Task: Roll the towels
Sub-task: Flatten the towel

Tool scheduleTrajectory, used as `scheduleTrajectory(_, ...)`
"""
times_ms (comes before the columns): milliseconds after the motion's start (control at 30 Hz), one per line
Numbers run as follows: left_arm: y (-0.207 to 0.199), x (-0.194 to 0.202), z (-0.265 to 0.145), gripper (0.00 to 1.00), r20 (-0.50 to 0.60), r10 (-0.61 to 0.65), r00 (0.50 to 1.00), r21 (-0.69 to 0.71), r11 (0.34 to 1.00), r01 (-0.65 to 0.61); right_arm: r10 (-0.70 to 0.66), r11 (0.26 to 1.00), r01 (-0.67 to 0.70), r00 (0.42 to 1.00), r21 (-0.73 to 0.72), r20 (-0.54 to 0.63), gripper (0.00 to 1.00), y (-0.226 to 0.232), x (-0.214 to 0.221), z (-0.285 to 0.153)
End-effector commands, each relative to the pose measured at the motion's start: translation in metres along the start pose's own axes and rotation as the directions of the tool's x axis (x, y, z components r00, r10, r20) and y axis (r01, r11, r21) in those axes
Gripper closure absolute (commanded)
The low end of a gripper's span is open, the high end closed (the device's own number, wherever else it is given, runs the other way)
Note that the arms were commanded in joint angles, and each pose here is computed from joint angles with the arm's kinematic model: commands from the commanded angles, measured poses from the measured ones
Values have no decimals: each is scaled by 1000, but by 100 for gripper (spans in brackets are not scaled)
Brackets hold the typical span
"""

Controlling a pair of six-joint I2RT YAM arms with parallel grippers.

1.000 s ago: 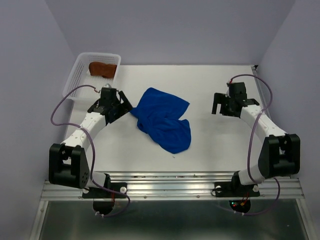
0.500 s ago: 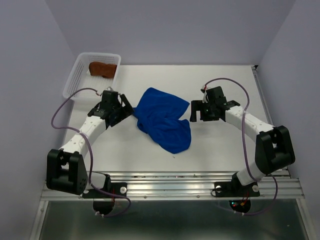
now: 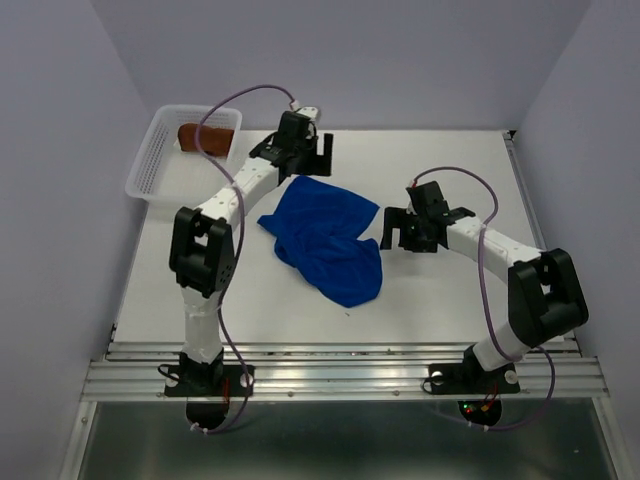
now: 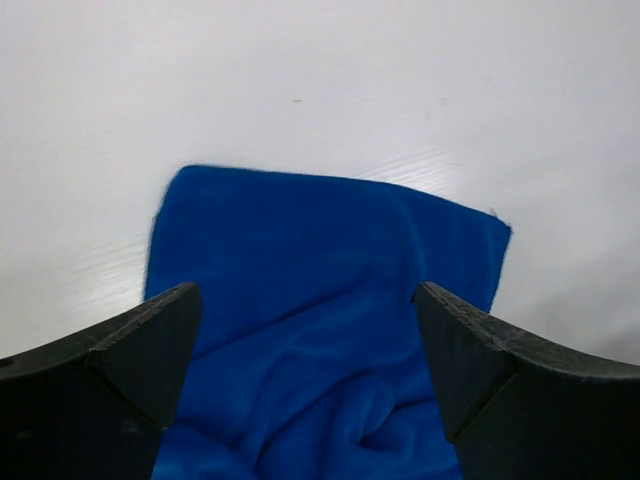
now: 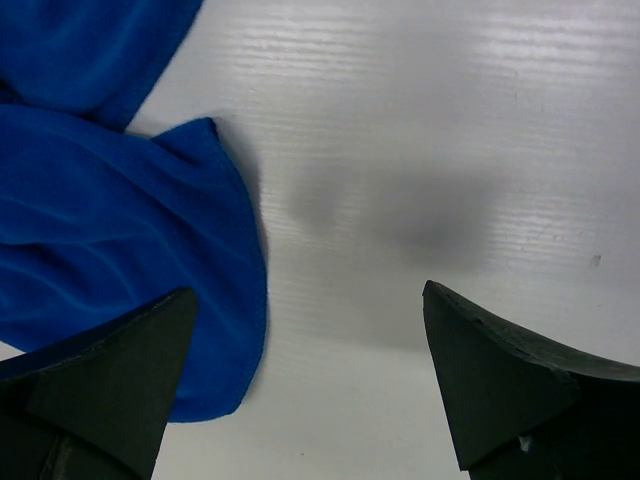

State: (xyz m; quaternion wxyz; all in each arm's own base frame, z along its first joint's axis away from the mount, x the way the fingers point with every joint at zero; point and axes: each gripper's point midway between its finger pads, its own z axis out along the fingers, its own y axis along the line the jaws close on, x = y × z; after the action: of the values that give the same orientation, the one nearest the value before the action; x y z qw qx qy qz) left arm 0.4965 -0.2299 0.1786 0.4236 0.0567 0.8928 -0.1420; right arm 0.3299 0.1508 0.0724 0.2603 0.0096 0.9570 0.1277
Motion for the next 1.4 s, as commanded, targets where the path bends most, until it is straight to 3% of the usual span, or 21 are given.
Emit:
scheduleTrajectory(0,-70,-5,13,1,-2,267,964,174,949,-262,70,997,-72,994,25,84,0,-2,-9,-9)
scheduleTrajectory(33,-86,9,18,1,-39,322,946,199,930,-309,79,995,-86,989,50,122,0,-6,-15,-15)
scheduleTrajectory(67,-100,-4,17,1,0,364,931,205,912,-356,103,991,-113,986,75,134,0,-11,-15,-19)
scheduleTrajectory(133,-120,29,38,1,-58,441,896,216,882,-420,121,969,-161,970,187,211,0,-34,-22,-30)
scheduleTrajectory(267,-149,40,59,1,-17,544,839,157,830,-535,138,915,-239,943,327,302,0,-64,-25,-58)
scheduleTrajectory(400,-180,51,68,1,31,594,804,182,788,-589,153,902,-261,939,345,309,0,-72,-25,-66)
scheduleTrajectory(533,-188,72,79,4,5,578,816,222,795,-564,159,890,-267,942,371,295,0,-83,-20,-67)
scheduleTrajectory(633,-184,89,92,19,-37,562,826,222,811,-541,150,897,-255,944,360,295,0,-80,-22,-69)
scheduleTrajectory(1000,-162,112,129,36,-110,433,895,195,892,-408,136,906,-233,951,353,278,0,-79,-19,-69)
scheduleTrajectory(1100,-152,114,136,53,-135,384,914,195,914,-355,134,903,-233,951,360,279,0,-81,-19,-69)
scheduleTrajectory(1233,-142,125,134,66,-173,400,900,193,910,-367,132,902,-232,951,363,280,0,-81,-20,-68)
scheduleTrajectory(1333,-132,135,135,100,-200,407,891,165,911,-379,135,904,-229,954,361,267,0,-80,-18,-64)
scheduleTrajectory(1367,-126,132,135,100,-206,404,891,133,914,-384,120,915,-202,962,349,244,0,-76,-18,-61)
